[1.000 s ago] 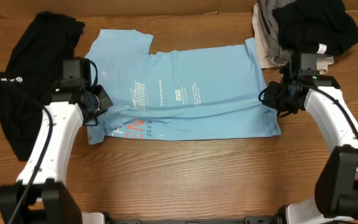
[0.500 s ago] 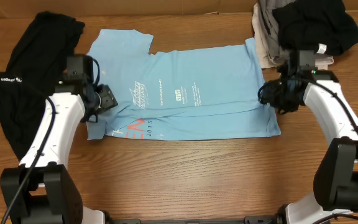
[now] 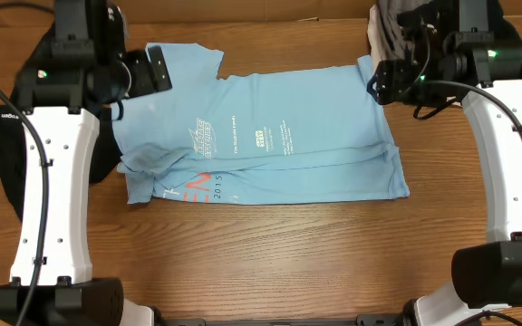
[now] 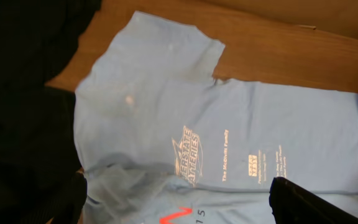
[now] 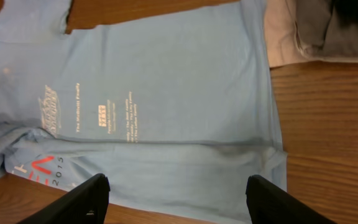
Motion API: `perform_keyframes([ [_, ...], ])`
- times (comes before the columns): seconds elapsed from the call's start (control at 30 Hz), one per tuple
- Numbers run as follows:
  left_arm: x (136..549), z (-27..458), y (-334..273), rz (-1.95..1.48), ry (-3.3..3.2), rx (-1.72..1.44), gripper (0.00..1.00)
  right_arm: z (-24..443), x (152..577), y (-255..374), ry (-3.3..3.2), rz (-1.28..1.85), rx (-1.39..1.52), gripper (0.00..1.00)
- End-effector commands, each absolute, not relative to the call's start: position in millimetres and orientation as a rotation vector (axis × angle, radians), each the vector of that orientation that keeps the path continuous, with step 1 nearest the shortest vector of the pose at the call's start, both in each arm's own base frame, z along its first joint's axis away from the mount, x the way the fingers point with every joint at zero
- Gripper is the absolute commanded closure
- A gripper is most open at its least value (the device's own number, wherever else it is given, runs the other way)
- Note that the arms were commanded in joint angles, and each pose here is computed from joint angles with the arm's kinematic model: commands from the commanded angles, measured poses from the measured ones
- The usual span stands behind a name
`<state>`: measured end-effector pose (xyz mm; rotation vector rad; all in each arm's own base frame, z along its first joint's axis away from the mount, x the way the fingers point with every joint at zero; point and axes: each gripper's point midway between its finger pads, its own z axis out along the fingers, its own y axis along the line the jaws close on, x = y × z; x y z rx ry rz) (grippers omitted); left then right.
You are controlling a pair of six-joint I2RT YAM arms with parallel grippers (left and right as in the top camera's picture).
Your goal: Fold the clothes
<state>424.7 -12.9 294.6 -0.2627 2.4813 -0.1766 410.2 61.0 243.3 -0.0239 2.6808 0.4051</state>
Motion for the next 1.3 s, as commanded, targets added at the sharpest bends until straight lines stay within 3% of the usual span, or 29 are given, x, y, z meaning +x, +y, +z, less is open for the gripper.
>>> perform_keyframes([
  [0.0,452.1,284.2,-15.0,-0.156,2.503,-0.166,0.04,259.0,412.1,63.6,2.641,0.389,-0.061,0.26],
  [0.67,620.4,109.3,-16.1,-0.159,2.449,-0.163,0.04,237.0,394.8,56.4,2.768,0.279,-0.047,0.19],
  [0.97,648.5,37.2,-11.4,-0.133,2.427,-0.192,0.04,233.1,390.8,54.4,2.791,0.265,-0.042,0.19],
  [1.17,665.4,36.6,-5.0,-0.136,2.348,-0.221,0.05,233.1,391.2,54.4,2.789,0.264,-0.043,0.19],
  [1.27,668.8,36.8,-4.8,-0.142,2.33,-0.231,0.11,233.1,391.3,54.4,2.789,0.264,-0.042,0.18],
])
